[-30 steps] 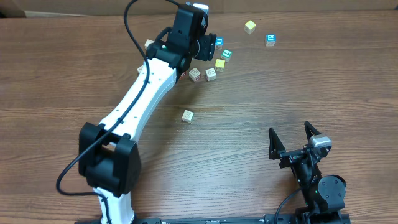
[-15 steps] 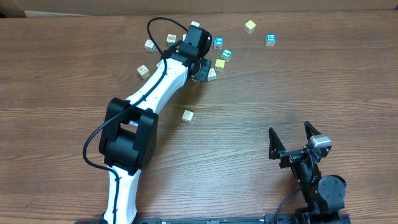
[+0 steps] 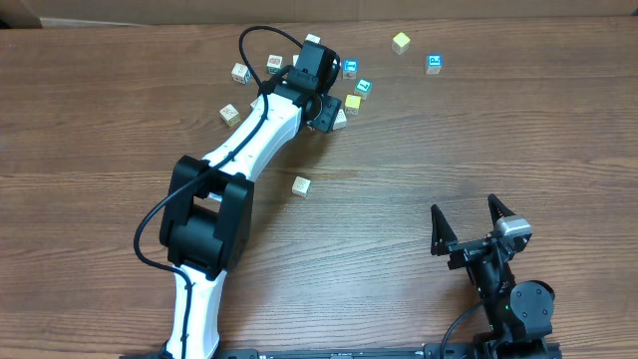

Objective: Form a circle
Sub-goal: 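Move the left gripper up to the cream 'I' elephant block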

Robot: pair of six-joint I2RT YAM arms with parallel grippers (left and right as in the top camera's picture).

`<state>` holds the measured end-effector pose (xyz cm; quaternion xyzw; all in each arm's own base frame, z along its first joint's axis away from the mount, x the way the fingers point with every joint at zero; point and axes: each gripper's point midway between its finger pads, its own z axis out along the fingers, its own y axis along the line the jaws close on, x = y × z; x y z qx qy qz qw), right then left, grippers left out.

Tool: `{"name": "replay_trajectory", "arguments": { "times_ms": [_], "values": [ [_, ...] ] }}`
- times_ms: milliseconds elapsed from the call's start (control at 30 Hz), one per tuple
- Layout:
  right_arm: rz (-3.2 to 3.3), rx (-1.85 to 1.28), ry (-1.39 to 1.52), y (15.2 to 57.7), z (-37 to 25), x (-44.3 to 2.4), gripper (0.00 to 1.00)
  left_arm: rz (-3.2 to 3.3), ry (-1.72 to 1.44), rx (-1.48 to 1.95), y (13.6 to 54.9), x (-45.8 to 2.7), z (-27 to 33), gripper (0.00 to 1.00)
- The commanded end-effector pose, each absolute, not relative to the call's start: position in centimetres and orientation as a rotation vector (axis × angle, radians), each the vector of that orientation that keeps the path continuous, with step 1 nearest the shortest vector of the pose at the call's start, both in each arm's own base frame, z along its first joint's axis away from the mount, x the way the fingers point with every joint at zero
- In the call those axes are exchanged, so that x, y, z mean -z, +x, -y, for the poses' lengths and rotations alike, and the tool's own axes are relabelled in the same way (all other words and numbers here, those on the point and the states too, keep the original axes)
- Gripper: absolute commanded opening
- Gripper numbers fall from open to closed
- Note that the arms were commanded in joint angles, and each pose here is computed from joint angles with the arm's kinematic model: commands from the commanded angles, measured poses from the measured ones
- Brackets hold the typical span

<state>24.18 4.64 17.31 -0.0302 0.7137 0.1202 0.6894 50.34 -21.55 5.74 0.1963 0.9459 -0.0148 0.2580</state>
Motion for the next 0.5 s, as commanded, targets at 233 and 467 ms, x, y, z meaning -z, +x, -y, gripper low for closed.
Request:
{"name": "replay_trajectory", "arguments": {
  "times_ms": [233,467],
  "values": [
    [-1.595,-0.266,-0.07,24.2,-4.62,-17.08,1.0,-2.608,0.594,-0.032,50.54,-1.48,20.74,0.5],
    [-1.595,-0.266,-0.07,24.2,-4.62,-17.08,1.0,-2.596,0.59,-0.028,50.81,-1.63,20.87,0.52]
  ]
}}
